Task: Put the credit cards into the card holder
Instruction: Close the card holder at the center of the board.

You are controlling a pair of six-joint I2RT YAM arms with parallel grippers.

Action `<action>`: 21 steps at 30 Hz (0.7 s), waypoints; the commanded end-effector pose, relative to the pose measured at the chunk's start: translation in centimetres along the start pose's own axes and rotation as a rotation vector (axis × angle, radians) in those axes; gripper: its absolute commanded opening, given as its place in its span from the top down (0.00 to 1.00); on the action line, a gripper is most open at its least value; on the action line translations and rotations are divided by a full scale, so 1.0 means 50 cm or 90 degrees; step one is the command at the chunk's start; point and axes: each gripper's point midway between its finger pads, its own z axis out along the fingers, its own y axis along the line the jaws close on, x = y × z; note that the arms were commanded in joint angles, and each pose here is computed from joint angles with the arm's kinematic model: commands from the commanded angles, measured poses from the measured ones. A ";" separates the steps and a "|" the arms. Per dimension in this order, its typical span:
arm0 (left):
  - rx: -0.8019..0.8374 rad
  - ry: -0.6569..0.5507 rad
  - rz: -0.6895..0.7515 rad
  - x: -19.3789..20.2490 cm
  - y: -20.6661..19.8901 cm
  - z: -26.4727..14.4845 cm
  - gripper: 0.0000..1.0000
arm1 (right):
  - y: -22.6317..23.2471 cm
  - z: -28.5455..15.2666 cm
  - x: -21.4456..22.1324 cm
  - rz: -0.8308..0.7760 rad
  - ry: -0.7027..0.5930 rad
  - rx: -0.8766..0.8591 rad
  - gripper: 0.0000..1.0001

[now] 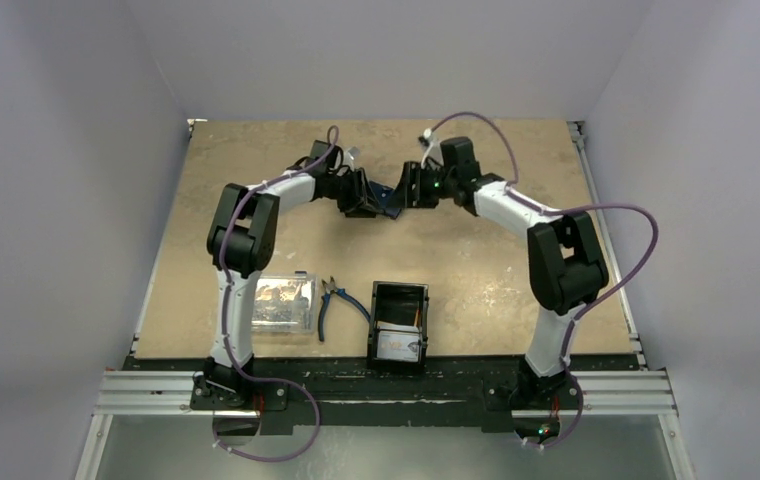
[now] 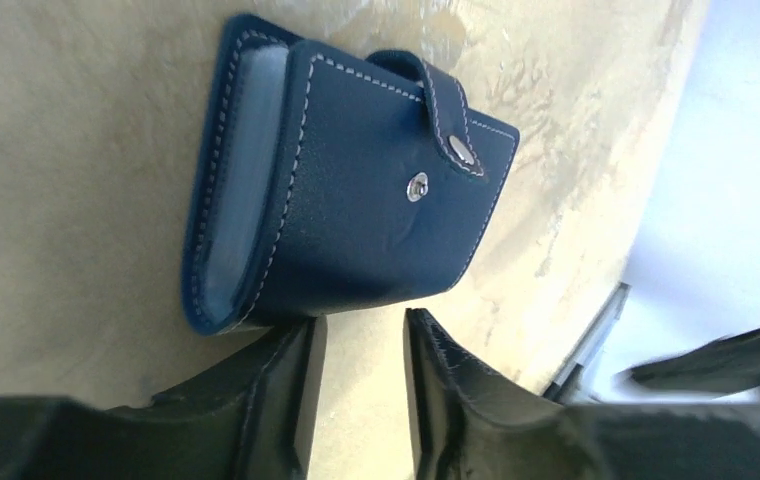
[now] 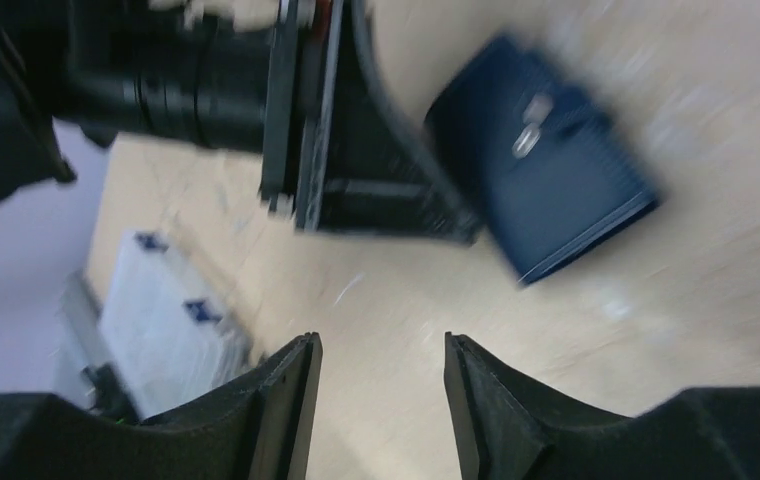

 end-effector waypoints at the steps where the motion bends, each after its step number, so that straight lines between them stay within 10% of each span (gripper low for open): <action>1: -0.043 -0.087 0.060 -0.067 -0.016 -0.064 0.58 | -0.007 -0.064 -0.152 -0.195 -0.113 0.095 0.42; 6: -0.019 -0.132 -0.010 -0.089 -0.019 -0.082 0.50 | -0.025 -0.041 -0.226 -0.304 -0.148 0.118 0.38; 10: 0.010 -0.150 -0.042 -0.109 -0.017 -0.059 0.49 | -0.032 -0.001 -0.234 -0.261 -0.080 0.076 0.55; 21: -0.039 -0.101 -0.019 -0.111 0.016 0.038 0.56 | -0.057 0.060 -0.210 -0.206 -0.065 0.034 0.55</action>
